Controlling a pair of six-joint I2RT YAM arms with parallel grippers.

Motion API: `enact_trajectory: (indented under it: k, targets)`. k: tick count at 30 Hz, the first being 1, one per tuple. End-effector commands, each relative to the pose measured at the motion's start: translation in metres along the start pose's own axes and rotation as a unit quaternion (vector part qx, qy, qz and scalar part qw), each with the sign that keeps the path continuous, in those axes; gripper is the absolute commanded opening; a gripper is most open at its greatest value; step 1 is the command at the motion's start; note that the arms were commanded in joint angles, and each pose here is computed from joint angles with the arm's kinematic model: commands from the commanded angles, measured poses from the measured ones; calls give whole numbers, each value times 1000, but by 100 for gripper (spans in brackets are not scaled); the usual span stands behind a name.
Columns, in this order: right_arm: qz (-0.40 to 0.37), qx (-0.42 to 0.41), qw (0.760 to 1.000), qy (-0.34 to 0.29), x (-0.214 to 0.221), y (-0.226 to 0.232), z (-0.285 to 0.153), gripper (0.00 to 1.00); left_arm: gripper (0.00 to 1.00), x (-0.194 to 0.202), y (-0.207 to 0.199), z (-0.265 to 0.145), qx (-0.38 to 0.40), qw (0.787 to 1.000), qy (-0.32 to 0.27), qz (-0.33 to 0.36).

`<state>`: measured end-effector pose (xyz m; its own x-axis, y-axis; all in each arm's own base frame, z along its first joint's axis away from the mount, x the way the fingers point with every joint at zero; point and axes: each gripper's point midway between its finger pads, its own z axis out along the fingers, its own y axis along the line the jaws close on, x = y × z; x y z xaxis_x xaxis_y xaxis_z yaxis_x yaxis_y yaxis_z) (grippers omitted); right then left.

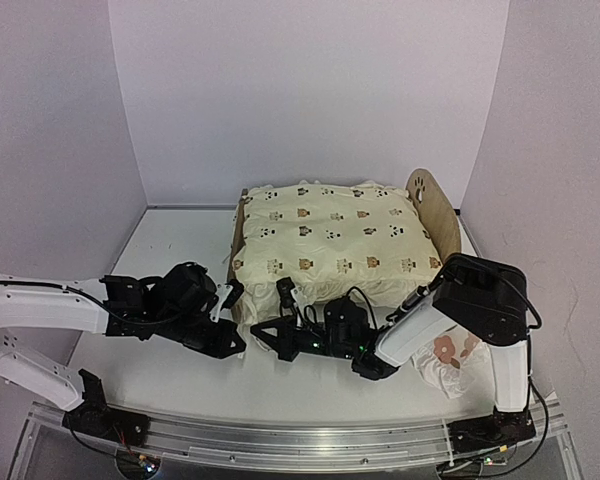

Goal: Set up the pet bed

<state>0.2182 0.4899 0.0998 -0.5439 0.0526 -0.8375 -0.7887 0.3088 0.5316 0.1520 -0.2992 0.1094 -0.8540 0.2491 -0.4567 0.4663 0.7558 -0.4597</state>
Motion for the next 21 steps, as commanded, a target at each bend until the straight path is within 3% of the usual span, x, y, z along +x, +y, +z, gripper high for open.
enact_trajectory:
  k: [1, 6, 14, 21]
  targets:
    - [3, -11, 1000, 2, 1, 1, 7, 0, 6, -15, -24, -5, 44, 999, -14, 18]
    - [-1, -1, 998, 59, 24, -5, 9, 2, 6, -12, -24, -3, 46, 999, -8, 15]
    - [-7, 16, 991, 136, 43, -4, -5, 32, 6, -2, -16, -1, 49, 999, -11, 0]
    - [-40, 22, 987, 157, 37, 4, -16, 48, 5, -10, -21, -2, 52, 998, -20, 6]
